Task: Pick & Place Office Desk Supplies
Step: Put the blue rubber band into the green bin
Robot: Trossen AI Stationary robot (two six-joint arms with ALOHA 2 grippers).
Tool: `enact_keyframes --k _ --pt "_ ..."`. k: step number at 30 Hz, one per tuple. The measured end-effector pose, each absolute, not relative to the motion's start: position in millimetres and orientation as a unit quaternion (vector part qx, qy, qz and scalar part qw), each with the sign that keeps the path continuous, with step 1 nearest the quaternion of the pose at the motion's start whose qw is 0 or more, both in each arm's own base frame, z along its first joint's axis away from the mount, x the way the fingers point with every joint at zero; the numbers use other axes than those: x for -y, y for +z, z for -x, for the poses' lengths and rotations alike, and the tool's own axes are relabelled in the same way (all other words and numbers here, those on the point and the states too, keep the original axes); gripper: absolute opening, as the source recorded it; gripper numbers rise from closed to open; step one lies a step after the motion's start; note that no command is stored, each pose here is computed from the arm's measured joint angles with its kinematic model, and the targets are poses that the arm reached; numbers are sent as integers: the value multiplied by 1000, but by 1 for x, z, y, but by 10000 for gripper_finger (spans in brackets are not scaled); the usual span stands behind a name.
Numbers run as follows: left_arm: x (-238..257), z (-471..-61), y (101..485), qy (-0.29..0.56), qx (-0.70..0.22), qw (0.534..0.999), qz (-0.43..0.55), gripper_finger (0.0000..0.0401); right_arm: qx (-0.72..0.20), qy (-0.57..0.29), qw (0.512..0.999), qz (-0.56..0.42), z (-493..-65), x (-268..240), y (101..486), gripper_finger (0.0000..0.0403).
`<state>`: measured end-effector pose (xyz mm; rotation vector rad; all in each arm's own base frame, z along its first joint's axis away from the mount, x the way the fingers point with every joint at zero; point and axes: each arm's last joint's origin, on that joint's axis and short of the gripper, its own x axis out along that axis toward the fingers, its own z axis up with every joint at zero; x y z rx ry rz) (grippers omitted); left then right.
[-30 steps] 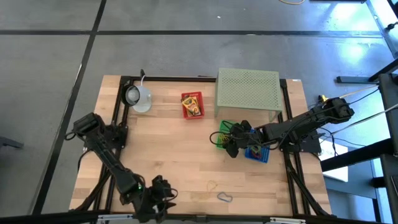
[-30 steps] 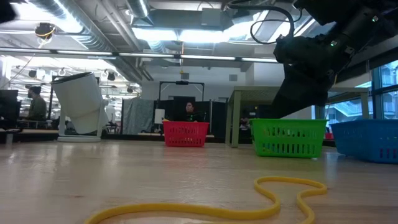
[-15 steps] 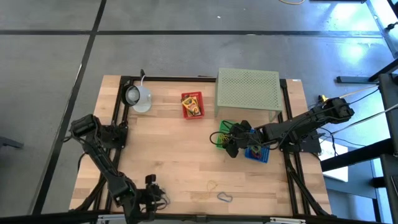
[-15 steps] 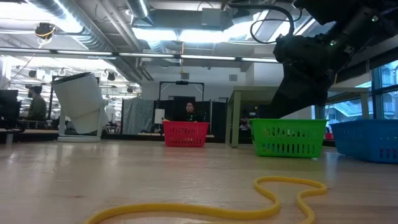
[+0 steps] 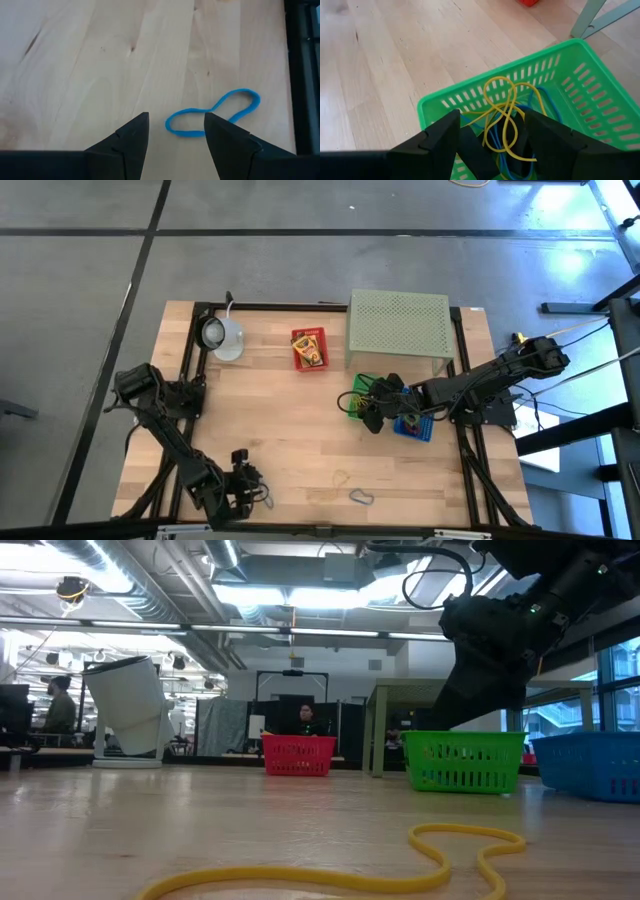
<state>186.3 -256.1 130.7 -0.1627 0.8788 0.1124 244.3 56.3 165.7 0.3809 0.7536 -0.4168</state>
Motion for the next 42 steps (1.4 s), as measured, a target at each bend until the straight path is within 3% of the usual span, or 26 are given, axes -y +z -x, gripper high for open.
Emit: enact_keyframes --k 19,25,33,42 --pt "257 -187 93 70 -402 913 31 181 -363 -201 891 -184 -244 -56 166 223" --pt "258 -189 92 69 -401 913 34 131 -361 -200 892 -185 -245 -56 166 223" --pt "260 -191 93 67 -403 912 42 15 -359 -199 893 -186 -245 -57 166 223" --pt "264 -197 102 56 -339 939 6 3 -345 -195 898 -193 -247 -57 168 223"
